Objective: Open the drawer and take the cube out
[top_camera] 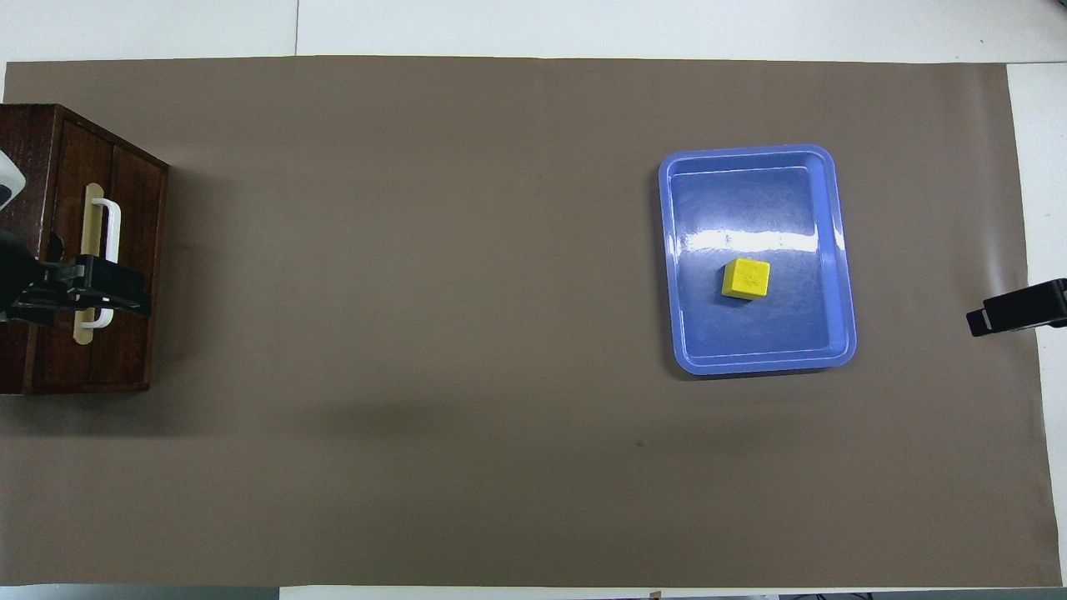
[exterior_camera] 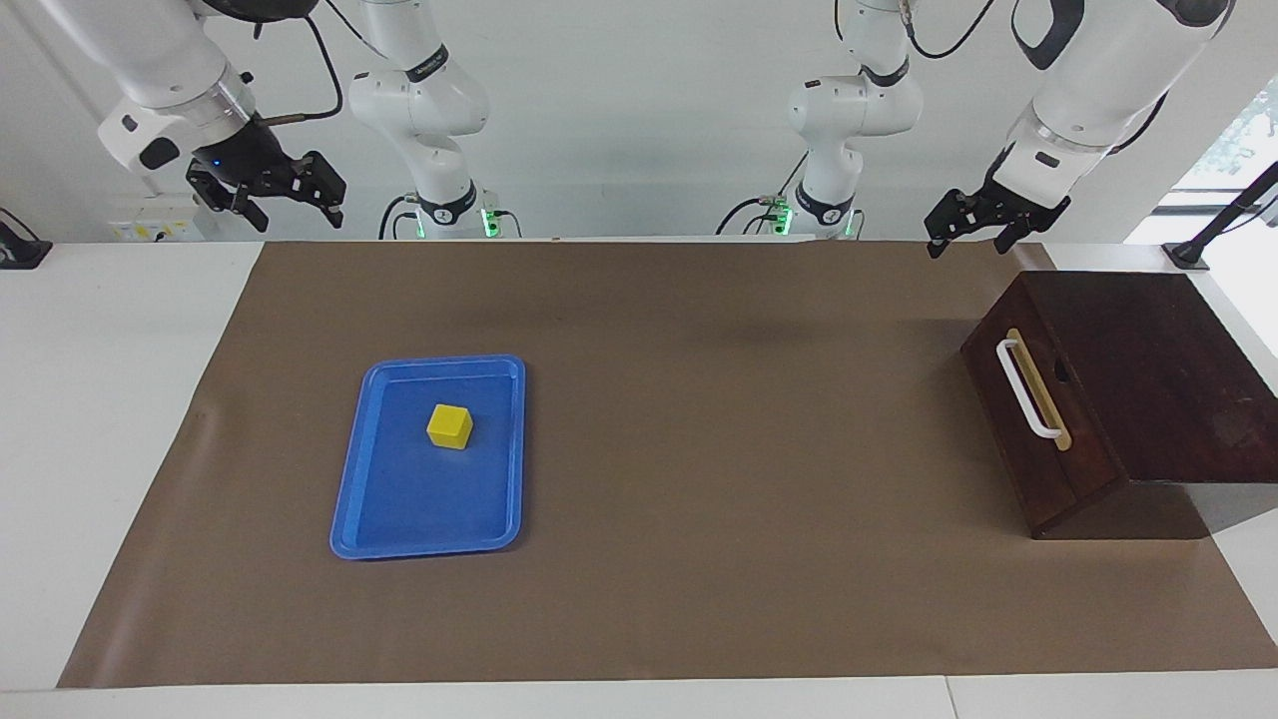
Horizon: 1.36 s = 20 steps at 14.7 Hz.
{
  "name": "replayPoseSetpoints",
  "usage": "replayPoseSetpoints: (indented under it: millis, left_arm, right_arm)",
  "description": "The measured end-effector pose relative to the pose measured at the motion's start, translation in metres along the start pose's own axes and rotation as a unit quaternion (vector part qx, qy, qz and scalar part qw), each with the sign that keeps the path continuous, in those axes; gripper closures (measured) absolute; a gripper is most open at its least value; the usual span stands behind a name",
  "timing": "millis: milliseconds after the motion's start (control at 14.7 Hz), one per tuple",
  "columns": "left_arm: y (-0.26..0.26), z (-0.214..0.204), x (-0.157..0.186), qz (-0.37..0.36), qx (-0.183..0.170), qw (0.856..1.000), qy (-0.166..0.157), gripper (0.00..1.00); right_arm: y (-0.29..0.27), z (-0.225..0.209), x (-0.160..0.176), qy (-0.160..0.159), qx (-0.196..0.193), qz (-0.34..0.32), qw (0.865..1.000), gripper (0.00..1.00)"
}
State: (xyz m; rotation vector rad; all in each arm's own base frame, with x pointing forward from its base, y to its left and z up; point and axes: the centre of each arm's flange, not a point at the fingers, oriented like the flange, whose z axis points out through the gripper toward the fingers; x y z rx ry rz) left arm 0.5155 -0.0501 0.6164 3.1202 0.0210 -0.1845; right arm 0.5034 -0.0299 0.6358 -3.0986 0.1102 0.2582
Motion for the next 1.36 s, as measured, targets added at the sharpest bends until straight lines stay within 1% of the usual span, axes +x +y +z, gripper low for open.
replayPoseSetpoints:
  millis: [136,408,476,817,1361]
  left_arm:
    - [0.000,0.000,0.000,0.000,0.000,1.000,0.000,0.00]
    - [0.000,0.000,0.000,0.000,0.000,1.000,0.000,0.00]
    - [0.000,0.000,0.000,0.000,0.000,1.000,0.000,0.00]
    - [0.000,0.000,0.000,0.000,0.000,1.000,0.000,0.00]
    - [0.000,0.000,0.000,0.000,0.000,1.000,0.000,0.00]
  right_arm:
    - [-0.002,0.002,0.003,0.002,-0.008,-0.004,1.000,0.00]
    - [0.003,0.010,0.026,0.037,-0.028,-0.056,0.997,0.00]
    - [0.003,0.013,0.030,0.040,-0.029,-0.059,0.997,0.00]
    - [-0.004,0.027,0.038,0.032,-0.030,-0.066,0.997,0.00]
    - [-0.003,0.017,0.034,0.036,-0.030,-0.065,0.997,0.00]
